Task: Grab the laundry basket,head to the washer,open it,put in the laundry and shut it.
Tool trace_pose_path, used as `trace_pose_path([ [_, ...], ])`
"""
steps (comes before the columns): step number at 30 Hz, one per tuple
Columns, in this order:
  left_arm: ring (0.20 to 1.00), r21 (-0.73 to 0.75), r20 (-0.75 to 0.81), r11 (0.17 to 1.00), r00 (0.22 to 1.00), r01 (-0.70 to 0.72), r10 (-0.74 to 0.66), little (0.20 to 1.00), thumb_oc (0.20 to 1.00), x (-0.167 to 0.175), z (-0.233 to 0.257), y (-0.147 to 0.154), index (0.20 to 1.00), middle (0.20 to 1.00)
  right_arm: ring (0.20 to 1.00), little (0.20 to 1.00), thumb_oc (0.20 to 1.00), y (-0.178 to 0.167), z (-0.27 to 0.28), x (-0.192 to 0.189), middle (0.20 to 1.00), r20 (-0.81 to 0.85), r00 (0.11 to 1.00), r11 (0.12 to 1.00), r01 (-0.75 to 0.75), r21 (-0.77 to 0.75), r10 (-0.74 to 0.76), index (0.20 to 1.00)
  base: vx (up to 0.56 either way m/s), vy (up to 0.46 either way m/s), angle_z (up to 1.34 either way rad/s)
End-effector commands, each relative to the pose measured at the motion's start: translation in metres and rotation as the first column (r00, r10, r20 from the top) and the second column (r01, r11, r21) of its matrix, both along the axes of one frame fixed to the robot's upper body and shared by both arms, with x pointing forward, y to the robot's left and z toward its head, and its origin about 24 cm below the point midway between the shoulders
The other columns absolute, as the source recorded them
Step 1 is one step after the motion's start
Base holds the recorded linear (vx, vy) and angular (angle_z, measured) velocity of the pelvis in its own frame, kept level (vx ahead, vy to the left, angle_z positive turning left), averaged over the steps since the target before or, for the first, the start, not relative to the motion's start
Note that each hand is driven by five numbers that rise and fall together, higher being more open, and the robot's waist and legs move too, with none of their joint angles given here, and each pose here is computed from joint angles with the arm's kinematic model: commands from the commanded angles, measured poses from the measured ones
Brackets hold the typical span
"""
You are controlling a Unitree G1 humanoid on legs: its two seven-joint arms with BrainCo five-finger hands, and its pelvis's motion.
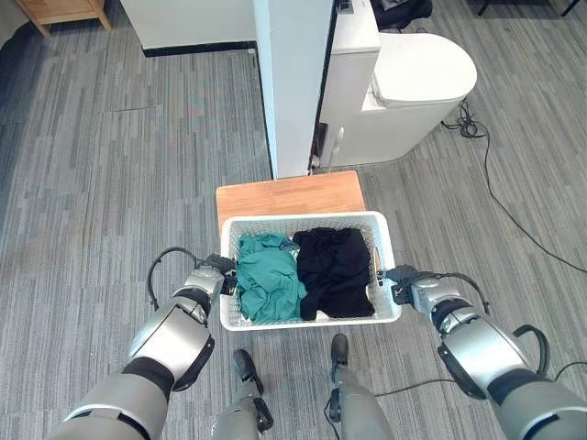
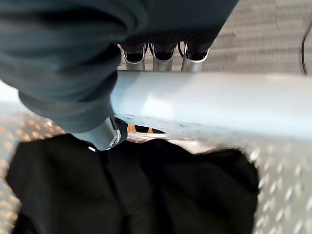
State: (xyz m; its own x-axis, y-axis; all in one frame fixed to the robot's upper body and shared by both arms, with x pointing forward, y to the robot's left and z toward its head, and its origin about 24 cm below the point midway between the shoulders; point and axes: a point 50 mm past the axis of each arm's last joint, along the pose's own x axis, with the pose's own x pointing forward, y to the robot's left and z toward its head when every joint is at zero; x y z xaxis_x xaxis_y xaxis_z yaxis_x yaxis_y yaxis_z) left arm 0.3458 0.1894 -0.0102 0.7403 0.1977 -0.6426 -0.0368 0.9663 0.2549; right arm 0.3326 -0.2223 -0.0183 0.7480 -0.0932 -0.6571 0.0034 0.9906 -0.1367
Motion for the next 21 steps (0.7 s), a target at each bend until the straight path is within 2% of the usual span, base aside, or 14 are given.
trace_pose_path([
  [1, 0.200, -0.383, 0.122, 0.923, 0.988, -0.043, 0.096, 0.200, 0.200, 0.021, 0.024, -0.038, 0.200, 0.200, 0.200, 0.200, 0.200, 0.024, 0.033, 0.028, 0.200, 0.177, 0.965, 0.901, 0.103, 0.421, -0.193, 0.200, 0.00, 0.000, 0.00],
  [5, 0.200, -0.463, 0.105, 0.883, 0.984, -0.077, 0.141, 0.200, 0.200, 0.016, 0.016, -0.042, 0.200, 0.200, 0.200, 0.200, 0.200, 0.018, 0.023, 0.021, 0.200, 0.162, 0.955, 0.874, 0.148, 0.462, -0.248, 0.200, 0.00, 0.000, 0.00],
  [6, 0.200, -0.602, 0.081, 0.792, 0.980, -0.095, 0.180, 0.200, 0.200, 0.007, 0.004, -0.055, 0.200, 0.200, 0.200, 0.200, 0.200, 0.006, 0.011, 0.008, 0.200, 0.146, 0.939, 0.841, 0.201, 0.501, -0.312, 0.200, 0.00, 0.000, 0.00],
  [8, 0.200, -0.649, 0.055, 0.753, 0.981, -0.105, 0.184, 0.200, 0.200, -0.002, -0.007, -0.061, 0.200, 0.200, 0.200, 0.200, 0.200, -0.001, 0.002, -0.001, 0.200, 0.131, 0.931, 0.826, 0.231, 0.513, -0.342, 0.200, 0.02, -0.016, 0.01],
  [9, 0.200, -0.697, 0.032, 0.707, 0.979, -0.123, 0.202, 0.200, 0.200, -0.010, -0.017, -0.066, 0.200, 0.200, 0.200, 0.200, 0.200, -0.011, -0.007, -0.012, 0.200, 0.114, 0.909, 0.787, 0.278, 0.550, -0.401, 0.200, 0.00, 0.000, 0.00],
  [10, 0.200, -0.759, 0.011, 0.637, 0.975, -0.138, 0.224, 0.200, 0.200, -0.019, -0.025, -0.077, 0.200, 0.200, 0.200, 0.200, 0.200, -0.025, -0.020, -0.028, 0.200, 0.081, 0.902, 0.791, 0.326, 0.518, -0.424, 0.200, 0.00, 0.000, 0.00],
  [13, 0.200, -0.751, 0.014, 0.648, 0.978, -0.127, 0.208, 0.200, 0.200, -0.023, -0.029, -0.080, 0.200, 0.200, 0.200, 0.200, 0.200, -0.032, -0.027, -0.038, 0.200, 0.056, 0.909, 0.815, 0.342, 0.467, -0.414, 0.200, -0.03, -0.003, 0.01],
  [16, 0.200, -0.663, 0.010, 0.744, 0.993, -0.080, 0.116, 0.200, 0.200, -0.034, -0.040, -0.083, 0.200, 0.200, 0.200, 0.200, 0.200, -0.031, -0.039, -0.050, 0.200, 0.025, 0.935, 0.861, 0.314, 0.400, -0.353, 0.200, -0.03, -0.021, 0.00],
  [21, 0.200, -0.638, -0.074, 0.763, 0.994, -0.106, 0.076, 0.200, 0.200, -0.057, -0.063, -0.086, 0.200, 0.200, 0.200, 0.200, 0.200, -0.027, -0.057, -0.070, 0.200, -0.029, 0.944, 0.868, 0.314, 0.385, -0.329, 0.200, -0.02, -0.055, -0.01],
])
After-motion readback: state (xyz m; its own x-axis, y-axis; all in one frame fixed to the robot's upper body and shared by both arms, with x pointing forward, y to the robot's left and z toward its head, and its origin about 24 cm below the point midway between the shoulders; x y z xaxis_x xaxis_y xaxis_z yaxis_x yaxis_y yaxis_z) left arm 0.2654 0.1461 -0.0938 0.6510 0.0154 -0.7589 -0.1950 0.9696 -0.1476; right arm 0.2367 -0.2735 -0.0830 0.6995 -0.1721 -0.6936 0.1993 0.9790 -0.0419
